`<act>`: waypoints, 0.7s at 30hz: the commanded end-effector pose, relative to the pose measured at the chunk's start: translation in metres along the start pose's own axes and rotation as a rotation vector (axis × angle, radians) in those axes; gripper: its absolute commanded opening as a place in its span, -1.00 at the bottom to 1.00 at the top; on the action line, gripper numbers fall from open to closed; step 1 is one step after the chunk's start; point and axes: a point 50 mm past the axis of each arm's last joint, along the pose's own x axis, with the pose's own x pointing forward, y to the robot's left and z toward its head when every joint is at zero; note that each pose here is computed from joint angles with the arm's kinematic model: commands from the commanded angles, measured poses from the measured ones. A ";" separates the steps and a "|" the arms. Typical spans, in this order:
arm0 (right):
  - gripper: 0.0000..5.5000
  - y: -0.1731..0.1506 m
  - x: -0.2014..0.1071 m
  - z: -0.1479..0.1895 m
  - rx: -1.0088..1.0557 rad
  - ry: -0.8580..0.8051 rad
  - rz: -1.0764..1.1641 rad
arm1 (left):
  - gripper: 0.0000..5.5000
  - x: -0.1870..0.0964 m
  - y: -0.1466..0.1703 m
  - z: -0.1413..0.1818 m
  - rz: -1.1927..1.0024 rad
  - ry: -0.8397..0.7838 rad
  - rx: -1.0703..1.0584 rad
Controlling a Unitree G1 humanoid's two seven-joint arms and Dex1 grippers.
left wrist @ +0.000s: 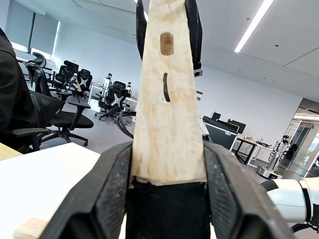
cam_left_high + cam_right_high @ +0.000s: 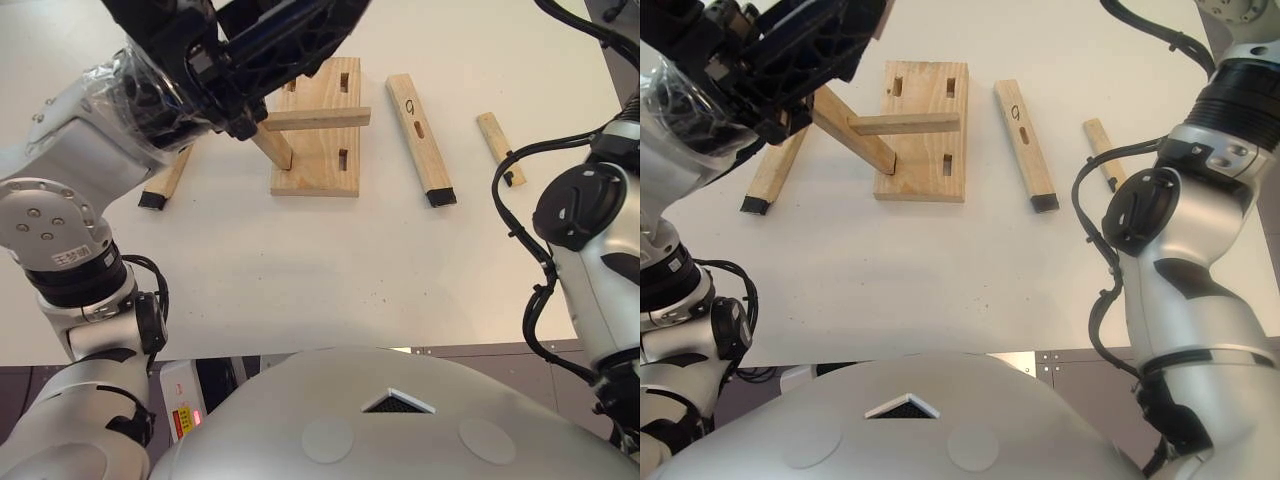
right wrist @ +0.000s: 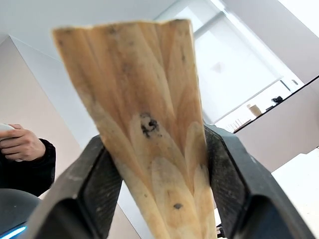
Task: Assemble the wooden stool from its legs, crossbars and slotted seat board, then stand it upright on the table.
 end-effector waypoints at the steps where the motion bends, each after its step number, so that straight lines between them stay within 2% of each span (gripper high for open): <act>1: -0.18 0.001 -0.003 0.000 -0.113 0.025 -0.083 | -0.14 -0.004 0.014 0.011 0.100 -0.064 0.033; 6: -0.26 -0.012 -0.007 0.010 -0.400 -0.064 -0.253 | 0.12 -0.009 0.018 0.026 0.122 -0.136 0.018; 11: -0.26 -0.038 -0.023 0.000 -0.603 -0.016 -0.383 | 0.38 -0.011 0.021 0.033 0.149 -0.172 0.006; 16: -0.26 -0.075 -0.062 -0.038 -0.628 0.091 -0.472 | 0.64 -0.013 0.031 0.032 0.208 -0.167 -0.004; 21: -0.26 -0.094 -0.081 -0.070 -0.556 0.165 -0.487 | 0.93 -0.016 0.039 0.029 0.250 -0.155 -0.014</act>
